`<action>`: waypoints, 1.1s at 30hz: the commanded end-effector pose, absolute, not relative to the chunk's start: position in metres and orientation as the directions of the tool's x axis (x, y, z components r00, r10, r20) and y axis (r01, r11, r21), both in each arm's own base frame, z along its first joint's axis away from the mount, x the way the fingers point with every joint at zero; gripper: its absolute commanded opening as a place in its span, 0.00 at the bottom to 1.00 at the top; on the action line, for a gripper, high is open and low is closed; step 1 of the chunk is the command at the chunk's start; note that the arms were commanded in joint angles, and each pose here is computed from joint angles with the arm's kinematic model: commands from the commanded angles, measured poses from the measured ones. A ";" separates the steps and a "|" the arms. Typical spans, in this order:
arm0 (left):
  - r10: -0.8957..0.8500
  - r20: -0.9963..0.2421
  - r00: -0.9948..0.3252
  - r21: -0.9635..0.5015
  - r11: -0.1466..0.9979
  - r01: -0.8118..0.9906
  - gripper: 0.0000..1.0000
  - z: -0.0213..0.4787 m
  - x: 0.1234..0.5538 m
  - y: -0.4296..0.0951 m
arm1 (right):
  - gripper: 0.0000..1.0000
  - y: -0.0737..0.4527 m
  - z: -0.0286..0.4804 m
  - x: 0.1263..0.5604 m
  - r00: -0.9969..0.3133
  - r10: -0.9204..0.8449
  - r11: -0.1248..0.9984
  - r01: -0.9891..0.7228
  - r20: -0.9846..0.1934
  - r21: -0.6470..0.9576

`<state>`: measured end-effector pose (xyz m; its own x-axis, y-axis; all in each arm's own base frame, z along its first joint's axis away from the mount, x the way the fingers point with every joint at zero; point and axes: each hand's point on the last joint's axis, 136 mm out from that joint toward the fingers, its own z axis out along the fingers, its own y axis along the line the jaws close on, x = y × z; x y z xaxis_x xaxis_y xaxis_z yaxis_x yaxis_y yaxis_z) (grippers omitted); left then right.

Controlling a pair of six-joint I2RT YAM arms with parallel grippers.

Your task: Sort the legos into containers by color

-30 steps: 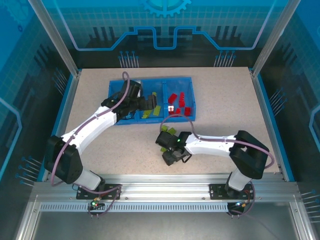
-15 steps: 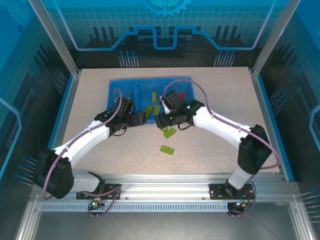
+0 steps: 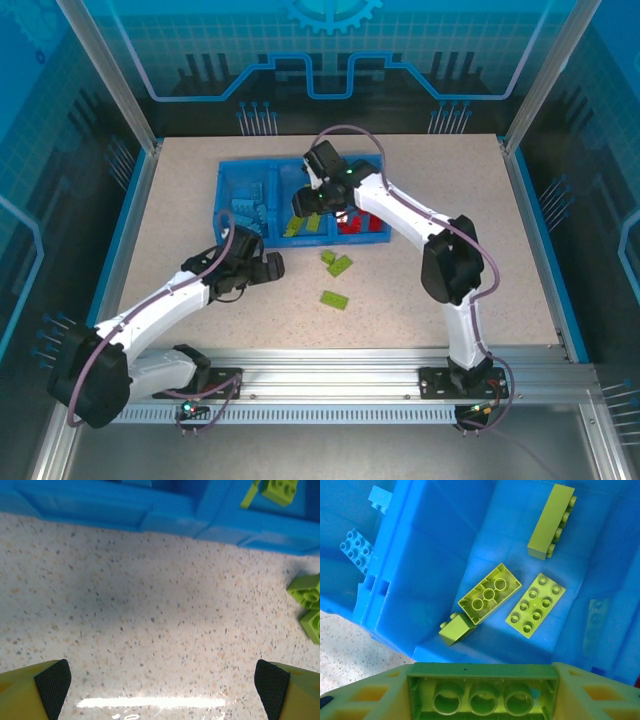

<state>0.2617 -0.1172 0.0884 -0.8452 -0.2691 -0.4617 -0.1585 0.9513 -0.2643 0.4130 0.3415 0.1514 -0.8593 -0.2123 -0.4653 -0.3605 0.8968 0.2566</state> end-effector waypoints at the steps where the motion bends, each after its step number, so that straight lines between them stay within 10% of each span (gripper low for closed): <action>1: -0.259 -0.453 -0.853 -0.260 0.954 -0.152 0.99 0.087 0.249 -0.126 | 0.65 0.337 0.140 0.415 -0.891 -0.199 0.916 -0.317 -0.408 0.247; 13: -0.132 -0.413 -0.901 -0.295 0.956 -0.005 0.99 0.076 0.230 -0.207 | 0.97 0.357 0.146 0.419 -0.886 -0.203 0.883 -0.349 -0.416 0.313; 33: 0.222 -0.317 -0.922 -0.163 0.945 0.283 0.95 0.031 0.229 -0.309 | 1.00 0.229 0.221 0.392 -0.821 -0.008 0.921 -0.228 -0.571 0.316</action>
<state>0.2324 -0.3002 0.0333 -0.9264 0.1643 -0.3389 0.2341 0.9560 -0.1766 0.3918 0.2505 0.2144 -0.8359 -0.0589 -0.5458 -0.2697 0.9100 0.3148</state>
